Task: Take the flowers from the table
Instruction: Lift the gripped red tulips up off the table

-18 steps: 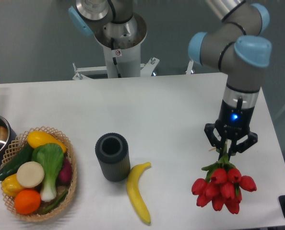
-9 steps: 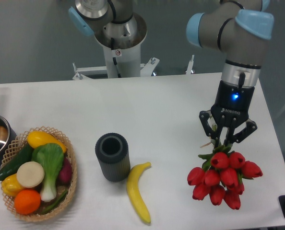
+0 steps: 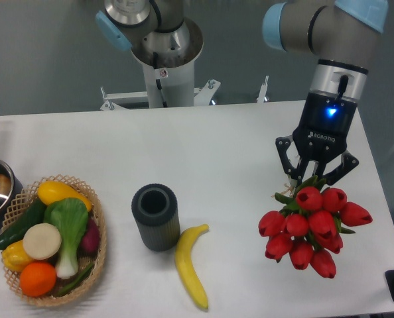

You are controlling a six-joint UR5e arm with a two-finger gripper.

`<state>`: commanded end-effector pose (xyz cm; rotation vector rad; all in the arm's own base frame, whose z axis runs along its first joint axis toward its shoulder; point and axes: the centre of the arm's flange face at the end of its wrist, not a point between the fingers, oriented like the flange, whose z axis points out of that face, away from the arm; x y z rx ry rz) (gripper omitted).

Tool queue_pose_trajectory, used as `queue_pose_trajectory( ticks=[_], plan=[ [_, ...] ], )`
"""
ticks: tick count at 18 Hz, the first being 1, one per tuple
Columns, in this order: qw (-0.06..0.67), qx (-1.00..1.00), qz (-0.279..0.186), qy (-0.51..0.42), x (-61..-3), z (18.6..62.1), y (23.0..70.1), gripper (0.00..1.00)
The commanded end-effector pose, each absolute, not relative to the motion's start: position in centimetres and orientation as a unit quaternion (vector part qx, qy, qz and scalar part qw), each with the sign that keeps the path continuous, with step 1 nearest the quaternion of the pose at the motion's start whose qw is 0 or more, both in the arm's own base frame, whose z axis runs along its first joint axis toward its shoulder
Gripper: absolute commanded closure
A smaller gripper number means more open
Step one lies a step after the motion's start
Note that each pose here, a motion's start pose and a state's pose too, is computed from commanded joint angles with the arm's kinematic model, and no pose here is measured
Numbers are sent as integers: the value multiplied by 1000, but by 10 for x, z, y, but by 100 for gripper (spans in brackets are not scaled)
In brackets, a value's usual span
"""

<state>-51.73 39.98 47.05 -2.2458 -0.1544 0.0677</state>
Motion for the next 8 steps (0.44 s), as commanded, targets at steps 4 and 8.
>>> queue_pose_trajectory(
  ticks=[4, 8],
  plan=[
    [431, -900, 29, -61, -518, 473, 401, 75],
    [435, -898, 29, -60, -518, 475, 400, 75]
  ],
)
